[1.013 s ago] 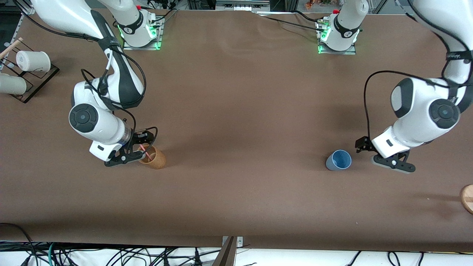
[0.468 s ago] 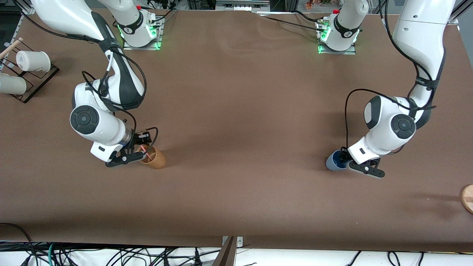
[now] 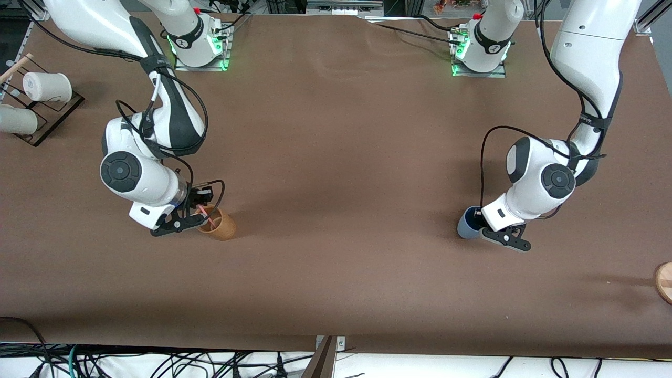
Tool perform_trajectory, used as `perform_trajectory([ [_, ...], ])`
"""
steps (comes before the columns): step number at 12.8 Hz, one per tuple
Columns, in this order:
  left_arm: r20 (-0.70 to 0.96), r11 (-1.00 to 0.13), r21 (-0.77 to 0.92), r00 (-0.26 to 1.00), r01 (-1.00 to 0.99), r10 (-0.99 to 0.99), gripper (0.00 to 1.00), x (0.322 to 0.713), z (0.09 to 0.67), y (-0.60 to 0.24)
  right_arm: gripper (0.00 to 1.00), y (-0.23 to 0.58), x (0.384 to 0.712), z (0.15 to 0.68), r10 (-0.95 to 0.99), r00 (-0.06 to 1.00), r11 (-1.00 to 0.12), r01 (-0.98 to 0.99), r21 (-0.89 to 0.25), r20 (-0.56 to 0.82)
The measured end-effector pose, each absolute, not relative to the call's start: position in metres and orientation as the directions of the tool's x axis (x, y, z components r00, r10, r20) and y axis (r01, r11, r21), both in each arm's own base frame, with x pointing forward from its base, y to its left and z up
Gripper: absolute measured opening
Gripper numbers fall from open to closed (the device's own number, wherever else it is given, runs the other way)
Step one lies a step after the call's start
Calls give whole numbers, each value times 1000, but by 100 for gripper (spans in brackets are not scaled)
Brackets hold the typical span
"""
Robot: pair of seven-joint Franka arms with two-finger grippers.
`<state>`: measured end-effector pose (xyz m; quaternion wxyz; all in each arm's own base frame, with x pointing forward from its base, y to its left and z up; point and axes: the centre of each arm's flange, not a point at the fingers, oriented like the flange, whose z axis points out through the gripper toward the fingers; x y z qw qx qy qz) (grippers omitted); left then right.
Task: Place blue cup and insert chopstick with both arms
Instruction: 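Grasp the pink chopstick with the right gripper while the left gripper grasps the cup, then lift the chopstick with the right gripper while the left gripper carries the cup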
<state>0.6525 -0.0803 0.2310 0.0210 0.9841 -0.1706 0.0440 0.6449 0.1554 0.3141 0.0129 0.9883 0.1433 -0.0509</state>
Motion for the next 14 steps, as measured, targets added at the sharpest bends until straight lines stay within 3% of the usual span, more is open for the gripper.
perform_trajectory([
  [1, 98, -936, 36, 933, -350, -345, 5, 654, 238, -92, 19, 155, 645, 314, 282, 954, -959, 285, 11, -104],
  [3, 80, -940, 74, 942, -333, -327, 5, 655, 262, -127, 8, 156, 645, 314, 282, 954, -959, 285, 11, -104],
  [7, -8, -975, 149, 986, -165, -168, 5, 622, 302, -255, 8, 155, 646, 319, 280, 953, -959, 283, 11, -118],
  [10, -70, -988, 139, 994, -74, -84, 5, 571, 287, -352, 8, 155, 651, 350, 274, 949, -960, 280, 13, -156],
  [14, -99, -997, 60, 994, -39, -45, 5, 520, 245, -433, 8, 165, 651, 430, 283, 935, -957, 291, 7, -214],
])
